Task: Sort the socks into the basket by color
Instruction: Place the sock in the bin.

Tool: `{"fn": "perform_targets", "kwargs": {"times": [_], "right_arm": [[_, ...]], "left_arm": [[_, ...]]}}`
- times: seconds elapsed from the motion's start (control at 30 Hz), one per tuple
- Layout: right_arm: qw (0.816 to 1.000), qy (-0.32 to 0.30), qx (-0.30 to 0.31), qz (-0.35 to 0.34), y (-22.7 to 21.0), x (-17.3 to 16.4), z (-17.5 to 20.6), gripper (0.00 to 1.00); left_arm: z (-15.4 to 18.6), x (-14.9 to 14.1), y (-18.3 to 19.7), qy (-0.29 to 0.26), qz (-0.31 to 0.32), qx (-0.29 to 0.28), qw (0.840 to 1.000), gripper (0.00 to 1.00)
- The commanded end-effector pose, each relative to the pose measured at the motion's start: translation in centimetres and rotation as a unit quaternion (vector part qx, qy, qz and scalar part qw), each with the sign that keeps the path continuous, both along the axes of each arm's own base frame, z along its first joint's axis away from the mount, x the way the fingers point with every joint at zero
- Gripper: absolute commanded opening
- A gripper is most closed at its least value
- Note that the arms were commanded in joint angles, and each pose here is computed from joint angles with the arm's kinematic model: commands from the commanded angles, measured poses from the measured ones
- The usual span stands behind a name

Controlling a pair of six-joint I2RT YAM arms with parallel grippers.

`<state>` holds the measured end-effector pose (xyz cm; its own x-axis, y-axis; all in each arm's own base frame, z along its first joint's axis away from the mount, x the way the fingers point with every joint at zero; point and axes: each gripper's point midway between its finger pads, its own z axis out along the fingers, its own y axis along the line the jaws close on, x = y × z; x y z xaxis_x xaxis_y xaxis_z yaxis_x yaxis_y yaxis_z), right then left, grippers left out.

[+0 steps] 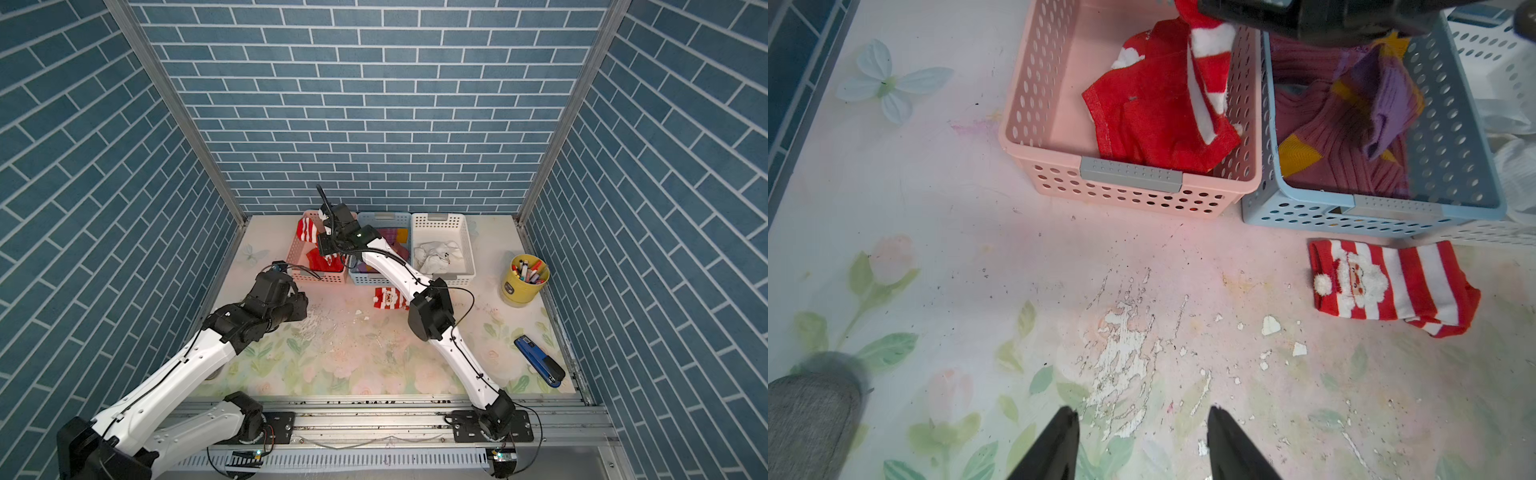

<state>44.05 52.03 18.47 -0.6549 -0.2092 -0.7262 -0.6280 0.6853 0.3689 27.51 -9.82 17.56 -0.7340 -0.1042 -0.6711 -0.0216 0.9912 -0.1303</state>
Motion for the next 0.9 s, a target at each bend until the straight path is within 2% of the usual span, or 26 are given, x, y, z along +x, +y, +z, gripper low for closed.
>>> {"fn": "perform_targets", "kwargs": {"times": [0.0,0.17,0.23,0.33,0.5,0.63,0.87], "right_arm": [[0.999,-0.011,0.028,-0.036,-0.3,1.8,1.5,0.00],[0.998,0.005,0.029,-0.050,-0.9,2.7,0.4,0.01],[0.998,0.012,0.030,-0.049,-0.9,2.8,-0.1,0.09],[0.998,0.026,0.033,-0.047,-1.0,2.8,-0.7,0.28],[0.998,0.018,0.026,-0.045,-1.5,2.7,0.1,0.45],[0.999,0.007,0.024,-0.038,-1.8,2.4,1.2,0.50],[0.999,-0.003,0.017,-0.038,-2.8,1.8,2.7,0.51]], "left_arm": [[-0.5,-0.4,0.6,0.008,0.007,0.009,1.000,0.57],[-0.4,-0.4,0.6,0.008,0.007,0.008,1.000,0.57],[-0.3,-0.4,0.6,0.007,0.007,0.008,1.000,0.57],[-0.3,-0.4,0.6,0.007,0.009,0.007,1.000,0.59],[-0.3,-0.4,0.6,0.011,0.010,0.007,1.000,0.61],[-0.1,-0.4,0.6,0.010,0.011,0.006,1.000,0.62],[-0.1,-0.2,0.0,0.011,-0.001,-0.004,1.000,0.63]]}}
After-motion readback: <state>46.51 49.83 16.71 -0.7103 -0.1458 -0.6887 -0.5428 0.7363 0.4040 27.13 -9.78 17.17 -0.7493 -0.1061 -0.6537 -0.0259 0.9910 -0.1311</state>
